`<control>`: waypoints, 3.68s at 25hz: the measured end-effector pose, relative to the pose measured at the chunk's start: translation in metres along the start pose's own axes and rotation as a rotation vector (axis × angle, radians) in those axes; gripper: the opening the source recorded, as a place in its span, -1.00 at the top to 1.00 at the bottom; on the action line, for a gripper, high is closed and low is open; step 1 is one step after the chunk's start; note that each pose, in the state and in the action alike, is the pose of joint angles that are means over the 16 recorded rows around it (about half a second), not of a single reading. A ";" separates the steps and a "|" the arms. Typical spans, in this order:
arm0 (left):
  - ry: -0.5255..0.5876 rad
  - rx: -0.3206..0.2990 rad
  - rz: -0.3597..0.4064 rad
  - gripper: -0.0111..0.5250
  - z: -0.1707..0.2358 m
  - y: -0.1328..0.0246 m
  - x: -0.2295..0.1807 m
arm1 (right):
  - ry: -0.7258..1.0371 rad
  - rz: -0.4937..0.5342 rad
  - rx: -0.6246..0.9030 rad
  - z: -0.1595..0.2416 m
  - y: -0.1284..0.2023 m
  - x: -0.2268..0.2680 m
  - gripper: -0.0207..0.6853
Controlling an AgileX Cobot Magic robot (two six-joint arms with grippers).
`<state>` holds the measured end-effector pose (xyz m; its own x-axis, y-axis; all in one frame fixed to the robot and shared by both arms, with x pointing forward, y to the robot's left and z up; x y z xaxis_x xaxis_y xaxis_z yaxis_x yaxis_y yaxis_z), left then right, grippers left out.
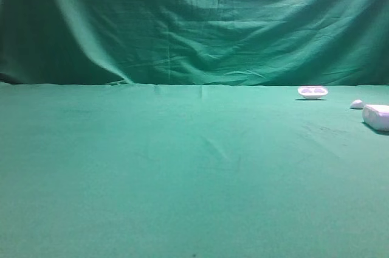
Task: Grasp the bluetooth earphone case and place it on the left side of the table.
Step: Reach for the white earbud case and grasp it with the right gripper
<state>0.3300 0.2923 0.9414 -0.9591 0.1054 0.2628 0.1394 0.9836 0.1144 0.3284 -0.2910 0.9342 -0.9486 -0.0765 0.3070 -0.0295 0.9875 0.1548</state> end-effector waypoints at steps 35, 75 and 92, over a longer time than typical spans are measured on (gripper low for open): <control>0.000 0.000 0.000 0.96 0.000 0.000 0.000 | -0.212 -0.030 0.014 -0.100 0.016 0.009 0.94; 0.000 0.000 0.000 0.96 0.000 0.000 0.000 | 0.912 0.011 0.154 -0.034 0.052 -0.233 -0.73; 0.000 0.000 0.000 0.96 0.000 0.000 0.000 | 0.932 0.001 0.222 -0.044 0.063 -0.250 -0.01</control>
<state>0.3300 0.2923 0.9414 -0.9591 0.1054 0.2628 0.1394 0.9836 0.1144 0.5773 -0.2157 0.9084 -0.3192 -0.0603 0.9458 -0.1787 0.9839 0.0024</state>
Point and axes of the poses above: a point on each arm's last joint axis where the gripper is mounted, x pointing back along that axis away from the gripper, y along the wrist's bending axis when the last joint is at zero, z = x × y, the point moved 4 cm from there along -x, pointing out along that axis toward the gripper, and after that the axes turned 6 degrees about -x, right-handed, at the moved point
